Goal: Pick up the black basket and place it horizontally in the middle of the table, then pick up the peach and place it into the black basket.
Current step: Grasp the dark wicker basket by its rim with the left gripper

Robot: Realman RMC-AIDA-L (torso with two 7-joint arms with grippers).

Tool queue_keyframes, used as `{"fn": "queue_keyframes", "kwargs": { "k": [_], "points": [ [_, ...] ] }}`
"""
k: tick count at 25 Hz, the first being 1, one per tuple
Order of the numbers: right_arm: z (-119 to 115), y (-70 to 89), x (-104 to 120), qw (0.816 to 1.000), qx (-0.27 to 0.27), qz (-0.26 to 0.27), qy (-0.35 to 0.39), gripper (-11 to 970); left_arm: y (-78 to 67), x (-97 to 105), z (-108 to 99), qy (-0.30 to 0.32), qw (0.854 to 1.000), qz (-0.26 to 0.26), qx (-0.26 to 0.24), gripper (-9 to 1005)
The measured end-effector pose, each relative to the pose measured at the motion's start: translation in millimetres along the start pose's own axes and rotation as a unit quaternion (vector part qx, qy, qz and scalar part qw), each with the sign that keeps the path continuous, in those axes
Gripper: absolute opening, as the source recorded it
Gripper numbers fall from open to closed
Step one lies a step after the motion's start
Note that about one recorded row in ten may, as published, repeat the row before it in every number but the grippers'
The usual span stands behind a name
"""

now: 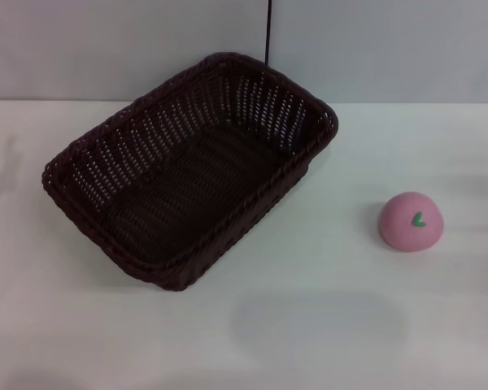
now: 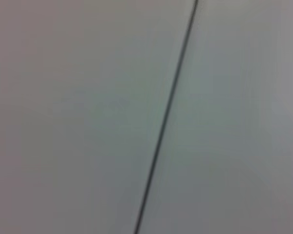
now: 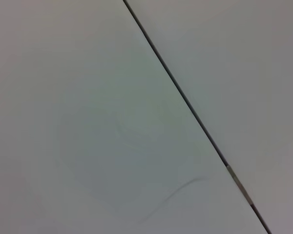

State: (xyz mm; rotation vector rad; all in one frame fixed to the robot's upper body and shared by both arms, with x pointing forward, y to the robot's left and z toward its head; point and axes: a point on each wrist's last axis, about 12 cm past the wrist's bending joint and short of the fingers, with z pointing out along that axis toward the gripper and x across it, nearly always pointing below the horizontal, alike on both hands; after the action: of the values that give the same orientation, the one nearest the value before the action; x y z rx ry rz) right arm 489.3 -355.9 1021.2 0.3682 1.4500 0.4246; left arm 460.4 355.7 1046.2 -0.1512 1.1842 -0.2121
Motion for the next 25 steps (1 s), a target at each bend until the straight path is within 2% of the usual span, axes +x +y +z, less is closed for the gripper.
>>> {"fn": "queue_keyframes", "kwargs": {
  "k": [3, 4, 8, 10, 11, 13, 14, 15, 17, 18, 19, 20, 23, 24, 25],
  "points": [
    [0.0, -0.3, 0.3, 1.000, 0.001, -0.001, 0.001, 409, 0.4, -1.0, 0.2, 0.006, 1.000, 0.004, 0.015, 713],
    [0.0, -1.0, 1.1, 1.000, 0.005, 0.000, 0.004, 409, 2.8, -1.4, 3.5, 0.023, 0.999, -0.007, 0.038, 713],
    [-0.1, -2.0, 2.0, 1.000, 0.009, 0.000, 0.008, 409, 7.3, -2.8, 9.6, 0.044, 0.997, -0.031, 0.056, 714],
    [-0.1, -2.1, 2.0, 1.000, 0.009, 0.000, 0.008, 409, 11.0, -9.1, 19.1, 0.065, 0.992, -0.055, 0.096, 714],
    [-0.1, -2.1, 2.1, 1.000, 0.009, 0.000, 0.008, 409, 14.1, -17.2, 29.4, 0.086, 0.984, -0.070, 0.136, 714],
    [-0.1, -2.2, 2.0, 1.000, 0.010, 0.001, 0.008, 409, 14.1, -17.2, 29.4, 0.086, 0.984, -0.070, 0.136, 713],
    [0.4, -2.7, 2.2, 1.000, 0.012, 0.001, 0.010, 409, 19.9, -30.4, 46.8, 0.133, 0.968, -0.093, 0.191, 713],
    [0.4, -2.7, 2.2, 1.000, 0.012, 0.001, 0.010, 409, 20.9, -32.6, 49.7, 0.143, 0.965, -0.096, 0.198, 713],
    [1.9, -2.9, 2.7, 1.000, 0.013, 0.001, 0.013, 409, 23.3, -41.3, 61.6, 0.186, 0.949, -0.114, 0.226, 713],
    [2.7, -2.9, 2.9, 1.000, 0.015, 0.001, 0.014, 409, 25.0, -47.2, 69.4, 0.218, 0.938, -0.125, 0.238, 713],
    [3.6, -2.9, 3.0, 1.000, 0.015, 0.001, 0.015, 409, 28.2, -58.7, 82.8, 0.277, 0.917, -0.140, 0.251, 712],
    [4.1, -2.8, 3.0, 1.000, 0.016, 0.001, 0.015, 409, 28.2, -58.7, 82.8, 0.277, 0.917, -0.140, 0.251, 712],
    [5.9, -2.7, 3.1, 1.000, 0.017, 0.000, 0.017, 409, 32.0, -73.7, 96.3, 0.371, 0.883, -0.161, 0.239, 712],
    [7.0, -2.9, 3.3, 1.000, 0.019, -0.001, 0.019, 410, 33.4, -82.4, 101.9, 0.422, 0.864, -0.164, 0.222, 711],
    [7.0, -2.9, 3.3, 1.000, 0.019, -0.001, 0.019, 410, 33.4, -82.4, 101.9, 0.422, 0.864, -0.164, 0.222, 711]
  ]
}}
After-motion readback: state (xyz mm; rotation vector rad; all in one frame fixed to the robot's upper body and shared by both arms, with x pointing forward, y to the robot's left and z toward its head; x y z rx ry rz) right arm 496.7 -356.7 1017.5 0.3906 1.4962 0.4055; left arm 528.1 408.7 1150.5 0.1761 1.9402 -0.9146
